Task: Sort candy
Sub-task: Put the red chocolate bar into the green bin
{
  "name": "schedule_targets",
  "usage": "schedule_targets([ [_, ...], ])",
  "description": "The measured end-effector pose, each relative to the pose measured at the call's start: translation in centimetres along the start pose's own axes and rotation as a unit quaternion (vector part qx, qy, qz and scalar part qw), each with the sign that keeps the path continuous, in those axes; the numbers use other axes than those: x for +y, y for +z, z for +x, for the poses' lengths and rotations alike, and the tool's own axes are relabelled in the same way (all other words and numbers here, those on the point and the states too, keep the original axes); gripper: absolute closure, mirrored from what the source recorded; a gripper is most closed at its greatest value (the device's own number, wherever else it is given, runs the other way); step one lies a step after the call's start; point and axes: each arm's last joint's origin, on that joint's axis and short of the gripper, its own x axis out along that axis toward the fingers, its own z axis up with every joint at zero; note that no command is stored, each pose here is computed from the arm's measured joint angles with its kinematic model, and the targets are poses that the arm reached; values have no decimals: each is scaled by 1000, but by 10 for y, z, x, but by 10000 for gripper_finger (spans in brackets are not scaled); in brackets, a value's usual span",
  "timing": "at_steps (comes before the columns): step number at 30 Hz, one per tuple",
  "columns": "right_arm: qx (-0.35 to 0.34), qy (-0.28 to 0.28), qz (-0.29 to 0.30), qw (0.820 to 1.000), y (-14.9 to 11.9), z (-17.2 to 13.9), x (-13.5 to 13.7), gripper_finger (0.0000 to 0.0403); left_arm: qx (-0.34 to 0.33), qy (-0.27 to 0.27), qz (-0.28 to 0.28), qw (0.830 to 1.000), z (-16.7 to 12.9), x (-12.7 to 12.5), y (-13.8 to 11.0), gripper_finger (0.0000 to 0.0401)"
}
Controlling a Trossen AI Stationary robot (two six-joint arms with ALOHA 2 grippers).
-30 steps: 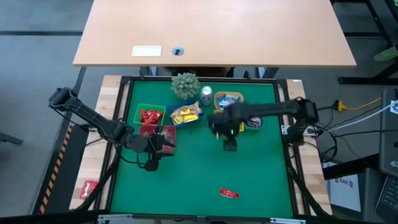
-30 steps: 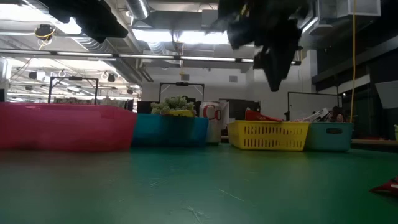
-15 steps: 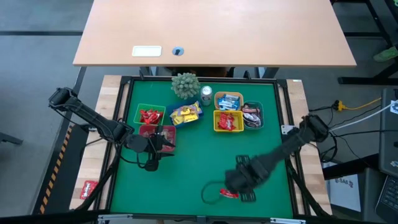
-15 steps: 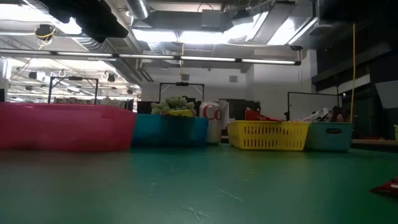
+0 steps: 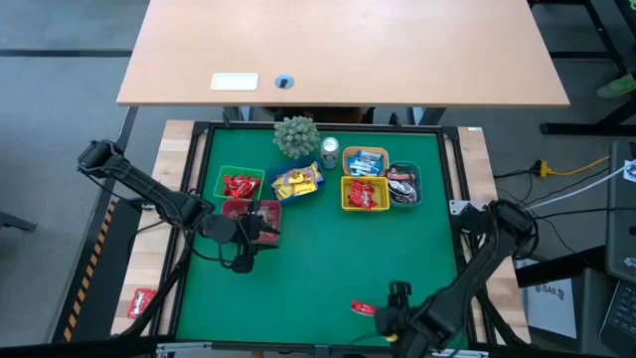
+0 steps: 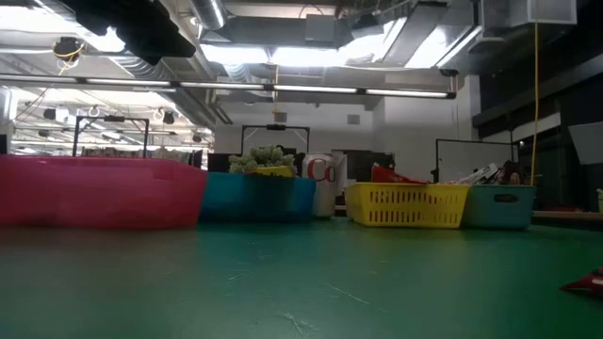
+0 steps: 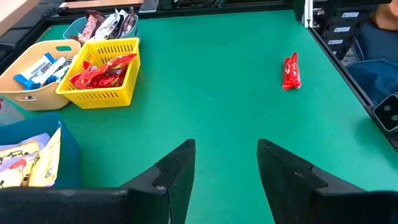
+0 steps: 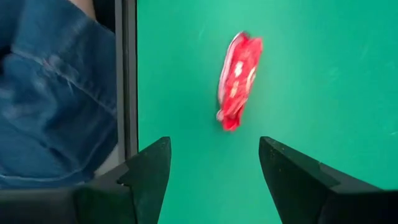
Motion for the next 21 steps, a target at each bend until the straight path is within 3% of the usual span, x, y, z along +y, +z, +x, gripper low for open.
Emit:
schedule_targets([
  [12, 32, -76, -27, 996, -8, 56, 8, 162, -2, -1, 0, 1000, 0, 0, 0, 241],
  [21, 32, -76, -26, 996, -9, 79, 14, 162, -2, -1, 0, 1000, 0, 0, 0, 241],
])
